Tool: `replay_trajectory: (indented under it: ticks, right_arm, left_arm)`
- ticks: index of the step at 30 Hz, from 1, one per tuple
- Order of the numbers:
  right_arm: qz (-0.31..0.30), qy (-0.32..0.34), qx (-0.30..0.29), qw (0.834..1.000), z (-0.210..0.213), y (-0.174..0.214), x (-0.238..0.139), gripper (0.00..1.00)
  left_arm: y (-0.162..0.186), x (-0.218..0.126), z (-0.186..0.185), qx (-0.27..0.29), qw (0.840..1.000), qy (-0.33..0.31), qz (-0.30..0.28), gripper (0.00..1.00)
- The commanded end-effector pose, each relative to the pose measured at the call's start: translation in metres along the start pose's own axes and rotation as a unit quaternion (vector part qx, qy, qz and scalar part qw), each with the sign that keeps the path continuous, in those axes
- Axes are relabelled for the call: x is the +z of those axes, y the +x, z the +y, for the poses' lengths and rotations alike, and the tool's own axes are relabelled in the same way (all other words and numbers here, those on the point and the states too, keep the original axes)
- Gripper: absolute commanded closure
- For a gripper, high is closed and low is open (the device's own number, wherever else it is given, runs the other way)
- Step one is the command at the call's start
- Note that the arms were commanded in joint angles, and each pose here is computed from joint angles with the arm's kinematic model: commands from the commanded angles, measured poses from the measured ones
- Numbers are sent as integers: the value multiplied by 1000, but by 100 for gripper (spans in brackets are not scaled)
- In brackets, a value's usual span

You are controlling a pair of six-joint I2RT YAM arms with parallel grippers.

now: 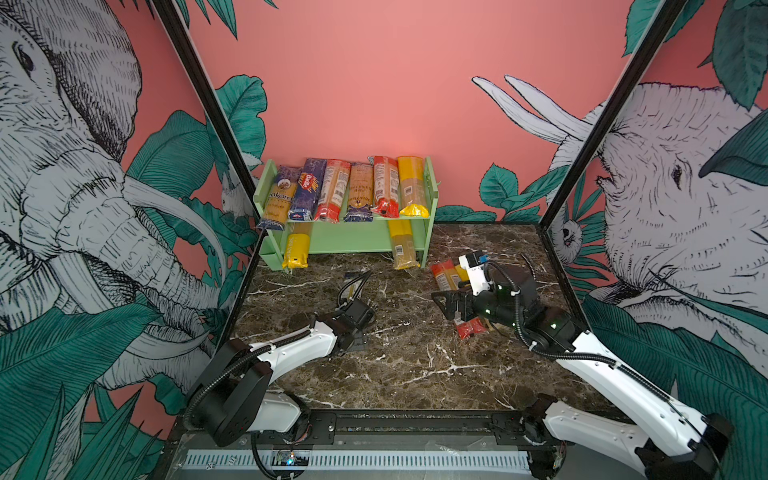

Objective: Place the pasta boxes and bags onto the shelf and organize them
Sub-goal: 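Carry the white-labelled pack with the left gripper toward the shelf front, then move the upright white-labelled pack with the left gripper to the shelf's lower front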

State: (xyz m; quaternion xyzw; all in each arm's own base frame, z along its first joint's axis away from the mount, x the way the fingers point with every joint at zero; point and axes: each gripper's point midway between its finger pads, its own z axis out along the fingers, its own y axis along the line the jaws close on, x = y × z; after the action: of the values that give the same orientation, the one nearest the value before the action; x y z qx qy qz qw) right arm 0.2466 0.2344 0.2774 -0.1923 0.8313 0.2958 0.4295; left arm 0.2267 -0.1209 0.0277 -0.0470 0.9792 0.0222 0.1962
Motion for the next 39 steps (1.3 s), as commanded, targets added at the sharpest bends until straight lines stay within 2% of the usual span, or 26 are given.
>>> replay_trajectory:
  ticks: [1, 10, 20, 31, 39]
  right_arm:
    - [-17, 2, -7, 1000, 4, -13, -6, 1]
    - [-16, 8, -11, 1000, 7, -16, -4, 1]
    - [-13, 6, -18, 1000, 12, -20, 3, 1]
    - [-14, 23, -28, 999, 8, -22, -8, 1]
    - [-12, 28, -32, 999, 7, -23, -11, 1]
  left_arm:
    - [-2, -1, 7, 17, 1000, -15, -10, 16]
    - [3, -11, -3, 32, 999, 26, 2, 12]
    - [-9, -23, 12, 53, 998, -12, -23, 5]
    - [-18, 16, 9, 66, 996, -32, -43, 3]
    - [-1, 37, 11, 41, 998, -14, -44, 6]
